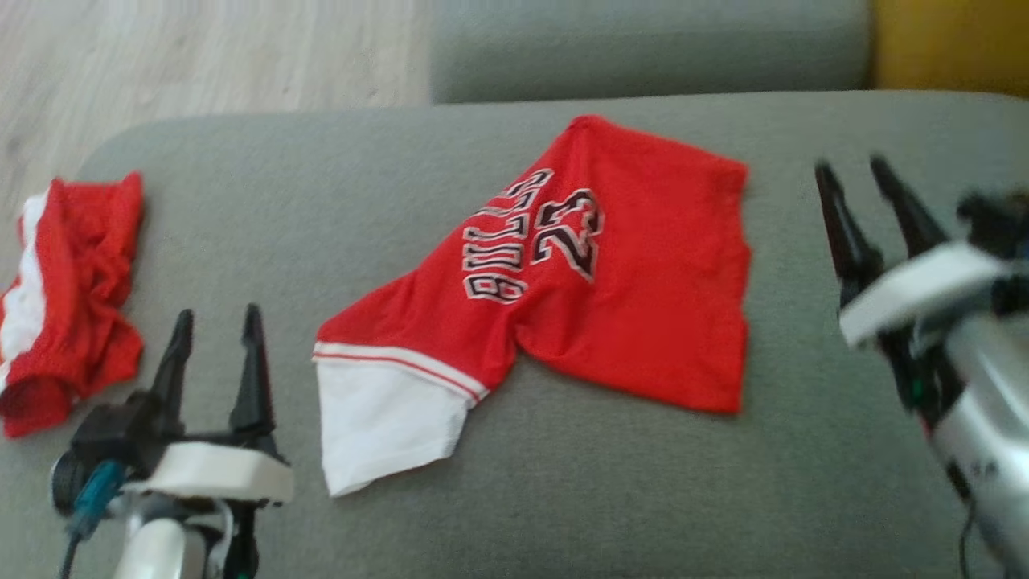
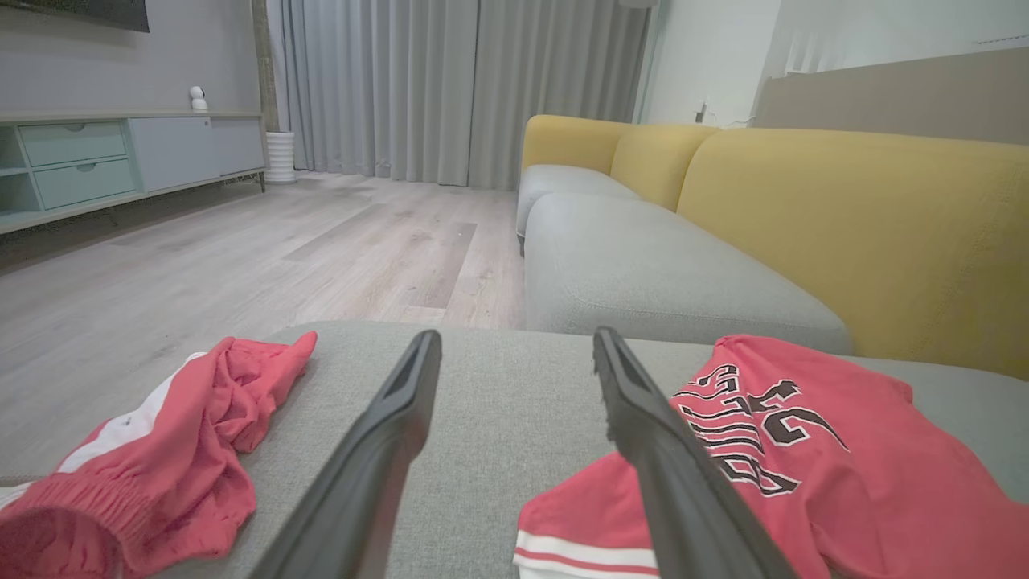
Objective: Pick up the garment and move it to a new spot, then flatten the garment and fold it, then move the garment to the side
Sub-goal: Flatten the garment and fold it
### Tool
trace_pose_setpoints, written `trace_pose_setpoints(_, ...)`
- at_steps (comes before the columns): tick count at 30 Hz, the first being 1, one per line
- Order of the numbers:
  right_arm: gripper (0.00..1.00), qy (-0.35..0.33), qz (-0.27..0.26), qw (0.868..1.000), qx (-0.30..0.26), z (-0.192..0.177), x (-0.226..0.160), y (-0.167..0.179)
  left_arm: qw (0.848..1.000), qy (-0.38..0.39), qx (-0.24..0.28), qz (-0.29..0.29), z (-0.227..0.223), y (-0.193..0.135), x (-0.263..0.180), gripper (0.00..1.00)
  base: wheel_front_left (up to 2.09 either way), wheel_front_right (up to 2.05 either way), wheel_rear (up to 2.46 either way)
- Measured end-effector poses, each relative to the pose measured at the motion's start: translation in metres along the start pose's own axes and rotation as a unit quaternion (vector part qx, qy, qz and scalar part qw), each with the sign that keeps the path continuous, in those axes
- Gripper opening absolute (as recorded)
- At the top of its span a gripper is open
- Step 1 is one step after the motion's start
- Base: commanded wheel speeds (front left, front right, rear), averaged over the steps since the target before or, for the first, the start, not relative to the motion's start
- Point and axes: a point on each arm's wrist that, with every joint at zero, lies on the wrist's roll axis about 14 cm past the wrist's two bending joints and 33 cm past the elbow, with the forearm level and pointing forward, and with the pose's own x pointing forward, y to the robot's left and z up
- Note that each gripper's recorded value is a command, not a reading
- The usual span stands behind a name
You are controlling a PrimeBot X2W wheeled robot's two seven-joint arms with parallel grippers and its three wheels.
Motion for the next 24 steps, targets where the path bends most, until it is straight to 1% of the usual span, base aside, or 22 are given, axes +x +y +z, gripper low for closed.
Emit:
trace_pose_setpoints(3,1.0,-0.006,-0.037,0.999,0.013,-0.012,-0.038,-0.018,1.0,-0.011,-0.009,0.005,0.007,0.0,-0.001,1.0,0.0,0.0,0.0)
trace_pose_setpoints(5,1.0,-0.016,-0.053,0.998,0.02,-0.017,-0.058,-0.022,1.0,-0.02,-0.013,0.005,0.012,-0.001,-0.001,1.0,0.0,0.0,0.0)
trace_pose_setpoints(9,1.0,-0.032,-0.077,0.996,0.025,-0.028,-0.093,-0.017,1.0,-0.017,-0.023,0.0,0.009,-0.009,-0.006,1.0,0.0,0.0,0.0)
trace_pose_setpoints(12,1.0,-0.024,-0.084,0.996,0.032,-0.046,-0.109,-0.006,1.0,-0.008,-0.015,0.004,0.004,-0.007,-0.013,1.0,0.0,0.0,0.0)
trace_pose_setpoints(15,1.0,-0.016,-0.086,0.995,0.038,-0.057,-0.116,0.003,1.0,0.004,-0.014,-0.001,-0.004,-0.008,-0.019,1.0,0.0,0.0,0.0)
trace_pose_setpoints(20,1.0,-0.033,-0.085,0.995,0.032,-0.046,-0.112,0.007,1.0,0.012,-0.019,-0.009,-0.009,-0.014,-0.022,1.0,0.0,0.0,0.0)
trace_pose_setpoints(24,1.0,-0.024,-0.078,0.996,0.026,-0.045,-0.109,0.011,1.0,0.019,-0.016,-0.008,-0.013,-0.013,-0.024,1.0,0.0,0.0,0.0)
